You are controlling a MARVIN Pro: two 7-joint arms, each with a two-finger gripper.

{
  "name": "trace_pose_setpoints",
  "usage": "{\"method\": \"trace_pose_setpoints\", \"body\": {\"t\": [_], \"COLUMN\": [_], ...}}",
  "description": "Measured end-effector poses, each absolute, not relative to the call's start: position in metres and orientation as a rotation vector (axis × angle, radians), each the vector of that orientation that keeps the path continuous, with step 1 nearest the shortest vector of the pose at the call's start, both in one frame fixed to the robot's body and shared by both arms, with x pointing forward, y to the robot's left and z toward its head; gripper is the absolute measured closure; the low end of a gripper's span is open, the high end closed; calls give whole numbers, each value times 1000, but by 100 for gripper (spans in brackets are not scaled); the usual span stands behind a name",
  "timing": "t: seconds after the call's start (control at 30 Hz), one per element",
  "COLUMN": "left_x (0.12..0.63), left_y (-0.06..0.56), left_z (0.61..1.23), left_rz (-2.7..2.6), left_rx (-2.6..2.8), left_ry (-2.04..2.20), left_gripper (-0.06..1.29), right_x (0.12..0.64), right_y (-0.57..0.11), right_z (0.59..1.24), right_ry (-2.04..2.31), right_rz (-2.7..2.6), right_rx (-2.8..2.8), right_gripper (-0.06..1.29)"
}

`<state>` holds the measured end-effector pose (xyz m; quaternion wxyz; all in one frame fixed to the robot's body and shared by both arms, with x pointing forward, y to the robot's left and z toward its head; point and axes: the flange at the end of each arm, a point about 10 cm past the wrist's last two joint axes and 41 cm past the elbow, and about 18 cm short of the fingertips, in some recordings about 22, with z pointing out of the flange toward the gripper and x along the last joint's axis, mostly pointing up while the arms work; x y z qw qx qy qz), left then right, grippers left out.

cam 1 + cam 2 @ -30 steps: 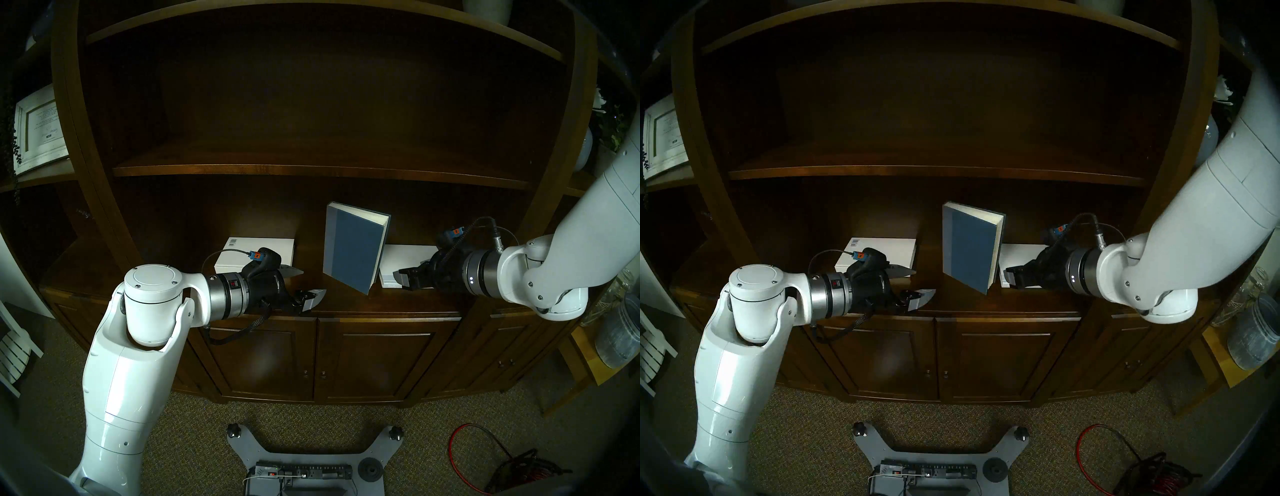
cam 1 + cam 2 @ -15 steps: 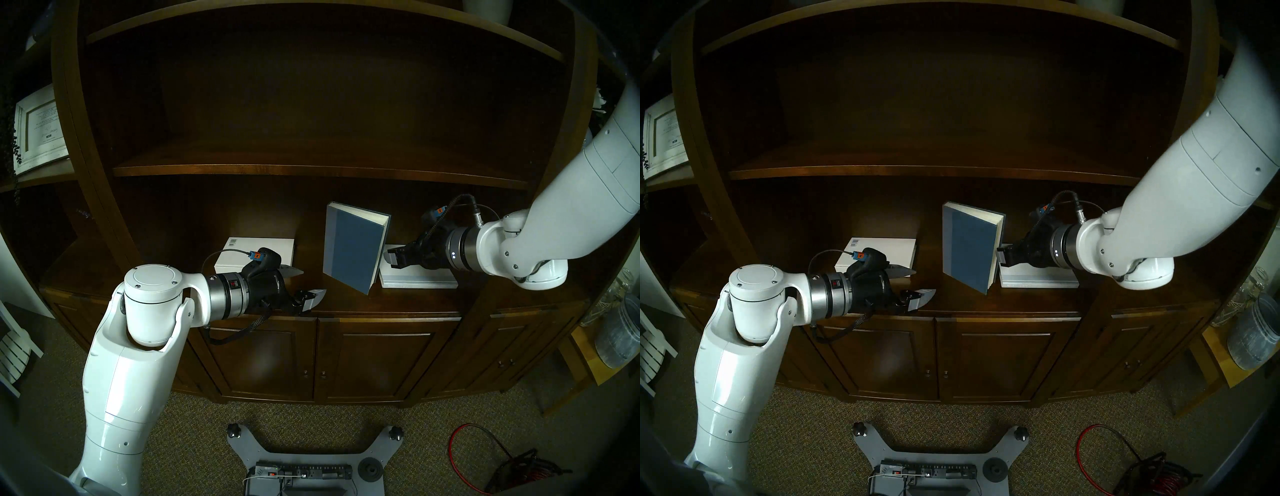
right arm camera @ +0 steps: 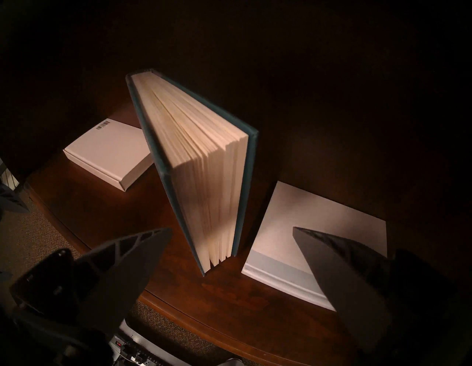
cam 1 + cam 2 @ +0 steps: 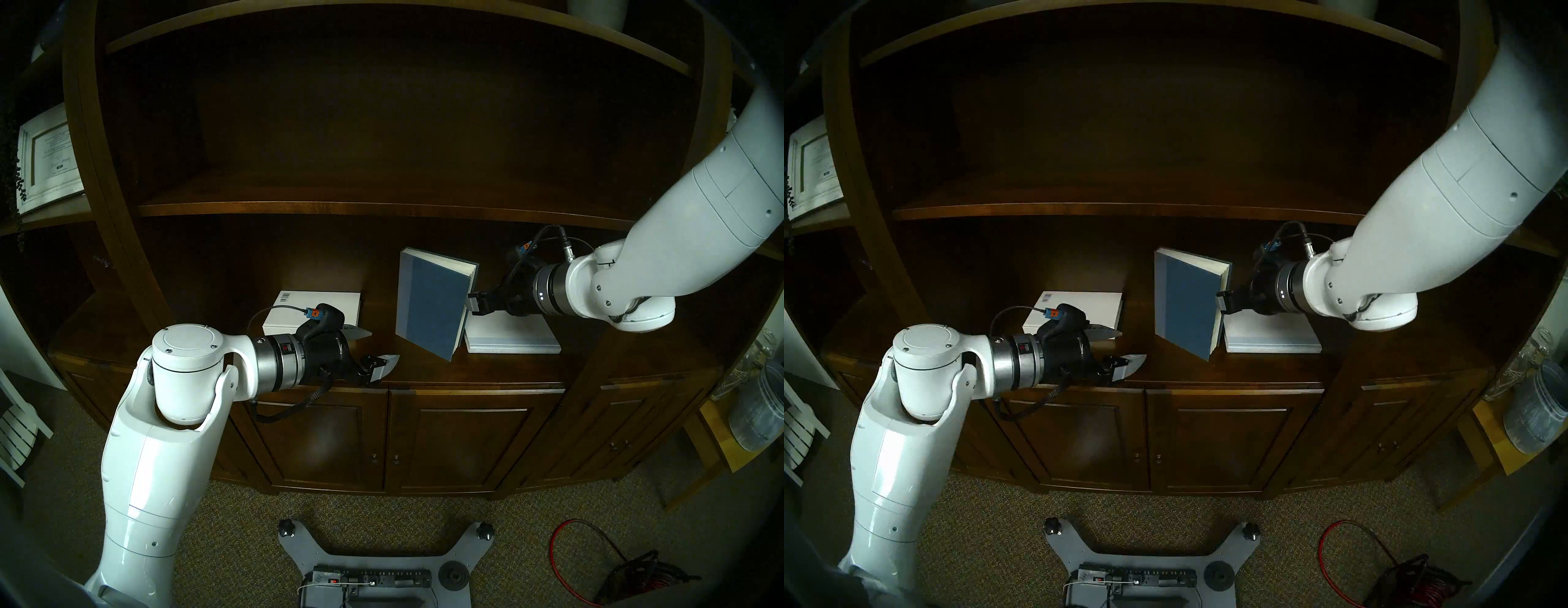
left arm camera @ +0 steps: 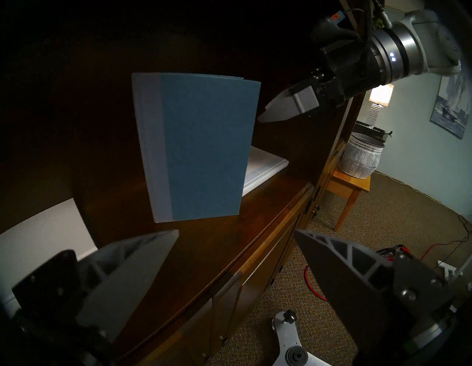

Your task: Close the books and align them horizontally on the shelf

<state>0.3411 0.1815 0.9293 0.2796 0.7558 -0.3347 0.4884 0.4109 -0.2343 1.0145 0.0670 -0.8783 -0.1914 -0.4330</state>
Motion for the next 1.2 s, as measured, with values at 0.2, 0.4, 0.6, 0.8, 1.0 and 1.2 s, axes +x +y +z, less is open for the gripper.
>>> {"method": "trace_pose_setpoints", "body": {"t": [0.2,0.4,0.6,0.8,1.0,1.2], "left_x": [341,341,341,341,341,341], "left_y": [182,182,182,182,182,182], "left_z": [929,929,929,929,929,929], "left_rz": [1310,1310,1310,1310,1310,1310], "left_rx": [2027,2027,2027,2027,2027,2027], "left_ry": [-898,-898,-898,-898,-898,-898], "left_gripper": [0,0,0,0,0,0], "right_x": [416,420,423,431,439,448], "right_y": [-234,-234,-234,-227,-222,-218], "right_z": [1016,1017,1018,1019,1020,1017], "right_ry": [-576,-579,-571,-534,-496,-451], "right_rz": [-1289,-1267,-1263,-1308,-1355,-1415], "right_rx": [-2638,-2636,-2635,-2627,-2637,-2672], "right_gripper": [-1,-1,-1,-1,-1,-1]}}
